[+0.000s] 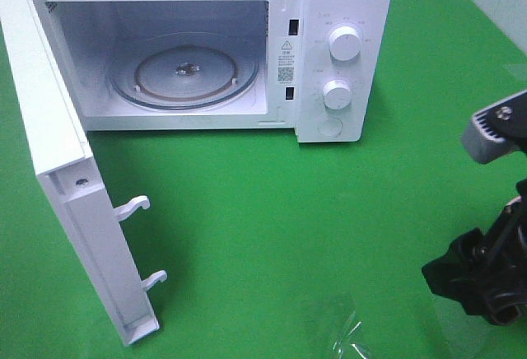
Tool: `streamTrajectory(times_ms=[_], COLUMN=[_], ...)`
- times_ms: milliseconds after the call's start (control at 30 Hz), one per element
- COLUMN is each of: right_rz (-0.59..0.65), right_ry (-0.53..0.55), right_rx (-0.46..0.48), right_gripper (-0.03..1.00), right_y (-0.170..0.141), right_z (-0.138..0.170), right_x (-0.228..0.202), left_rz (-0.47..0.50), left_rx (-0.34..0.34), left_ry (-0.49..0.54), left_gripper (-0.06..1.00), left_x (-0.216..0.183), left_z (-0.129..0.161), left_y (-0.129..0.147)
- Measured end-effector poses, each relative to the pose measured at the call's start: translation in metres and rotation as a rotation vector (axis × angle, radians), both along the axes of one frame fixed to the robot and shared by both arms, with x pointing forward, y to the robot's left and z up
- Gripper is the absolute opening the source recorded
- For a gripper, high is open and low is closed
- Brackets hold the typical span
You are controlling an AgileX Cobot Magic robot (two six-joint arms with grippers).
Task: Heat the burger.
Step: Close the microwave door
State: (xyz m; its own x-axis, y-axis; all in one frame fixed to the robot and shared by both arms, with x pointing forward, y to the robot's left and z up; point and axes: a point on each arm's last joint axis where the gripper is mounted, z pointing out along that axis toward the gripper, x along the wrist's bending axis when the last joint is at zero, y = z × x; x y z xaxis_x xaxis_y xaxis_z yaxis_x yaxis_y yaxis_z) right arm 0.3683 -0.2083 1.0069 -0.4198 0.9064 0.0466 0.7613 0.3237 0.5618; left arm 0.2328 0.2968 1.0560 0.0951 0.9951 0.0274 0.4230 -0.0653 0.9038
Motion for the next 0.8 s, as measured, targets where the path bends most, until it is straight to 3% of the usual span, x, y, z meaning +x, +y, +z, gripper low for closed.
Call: streamTrajectory(times_ms=[367, 633, 800], right_rz=[-0.021, -0.166, -0.201], right_ry=[-0.132, -0.175, -0.197], right_rx=[0.122, 0.215, 0.204], right_gripper=[0.76, 0.76, 0.76], right_y=[-0.031, -0.055, -0.065], right_z=[0.035, 0.046, 0.051], right_x=[-0.040, -0.058, -0.073], left_rz=[0.000, 0.000, 0.000], left_rx=[0.000, 0.000, 0.000], left_ry=[0.000, 0.000, 0.000], left_gripper=[0.99, 0.99, 0.99], left_x=[0.000, 0.000, 0.000], left_z=[0.000, 0.000, 0.000], left_y=[0.000, 0.000, 0.000])
